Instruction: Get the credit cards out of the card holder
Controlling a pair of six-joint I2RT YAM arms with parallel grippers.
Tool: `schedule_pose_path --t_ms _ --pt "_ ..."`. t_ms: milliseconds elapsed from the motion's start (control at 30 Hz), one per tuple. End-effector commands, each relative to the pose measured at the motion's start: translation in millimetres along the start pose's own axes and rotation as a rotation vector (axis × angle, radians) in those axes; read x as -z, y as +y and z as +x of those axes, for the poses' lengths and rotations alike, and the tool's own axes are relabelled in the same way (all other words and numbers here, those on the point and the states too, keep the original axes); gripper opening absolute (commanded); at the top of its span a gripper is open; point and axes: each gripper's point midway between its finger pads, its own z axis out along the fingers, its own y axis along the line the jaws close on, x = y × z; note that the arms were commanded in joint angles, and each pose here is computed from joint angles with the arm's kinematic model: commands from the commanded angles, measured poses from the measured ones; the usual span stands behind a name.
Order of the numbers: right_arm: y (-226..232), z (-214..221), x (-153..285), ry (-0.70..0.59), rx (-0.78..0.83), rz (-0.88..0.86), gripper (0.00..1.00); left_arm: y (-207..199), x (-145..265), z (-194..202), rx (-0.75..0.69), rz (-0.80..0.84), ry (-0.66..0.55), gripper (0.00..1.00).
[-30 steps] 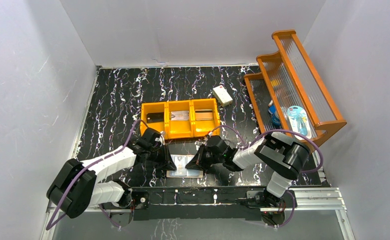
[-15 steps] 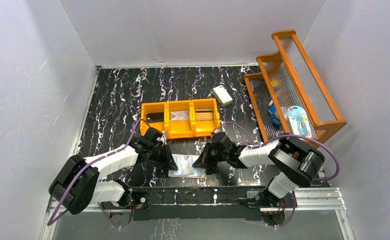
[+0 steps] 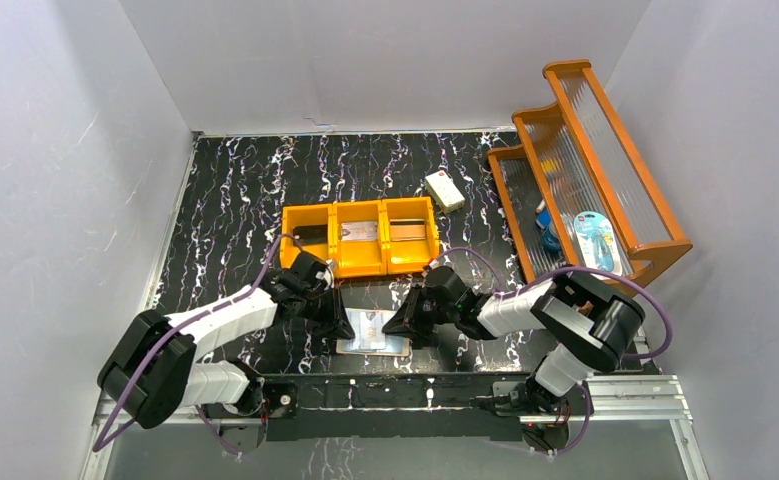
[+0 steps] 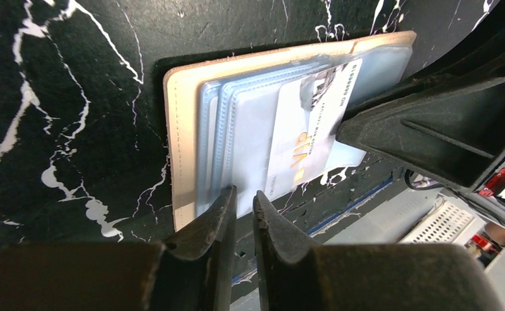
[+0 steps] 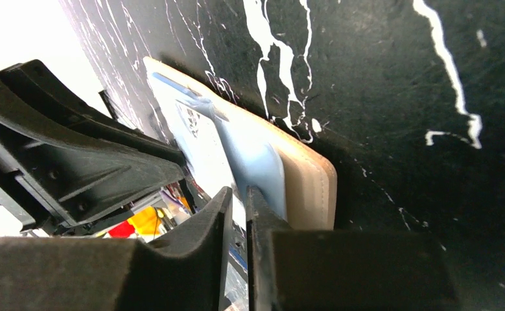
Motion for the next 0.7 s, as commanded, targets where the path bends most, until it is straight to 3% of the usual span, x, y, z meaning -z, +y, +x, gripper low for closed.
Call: schedule_pose_path --t_ms 0,100,267,500,667 --pt "-18.7 -6.1 -3.0 -0.034 -0.022 0.082 0.15 3.4 12.3 -8.4 -0.037 -0.074 -0.027 0.18" --pt "-22.8 -6.5 1.9 -0.048 -0.019 0.099 0.06 -14.6 19.8 -19.0 -0.059 -0.039 -0.052 0.25" --pt "-25.7 -6.0 7.1 -0.061 -0.021 0.100 0.03 -50.3 24.5 -30.6 -0.083 0.063 -0.044 0.36" --pt "-22.2 -4.3 5.7 -0.048 -0.026 0.073 0.04 -59.7 8.1 -11.9 -0.114 0.098 0.056 0.36" --pt "-22.0 -3.8 4.1 -0.045 -0.039 0.060 0.04 -42.3 -12.3 5.1 -0.101 0.037 0.128 0.31"
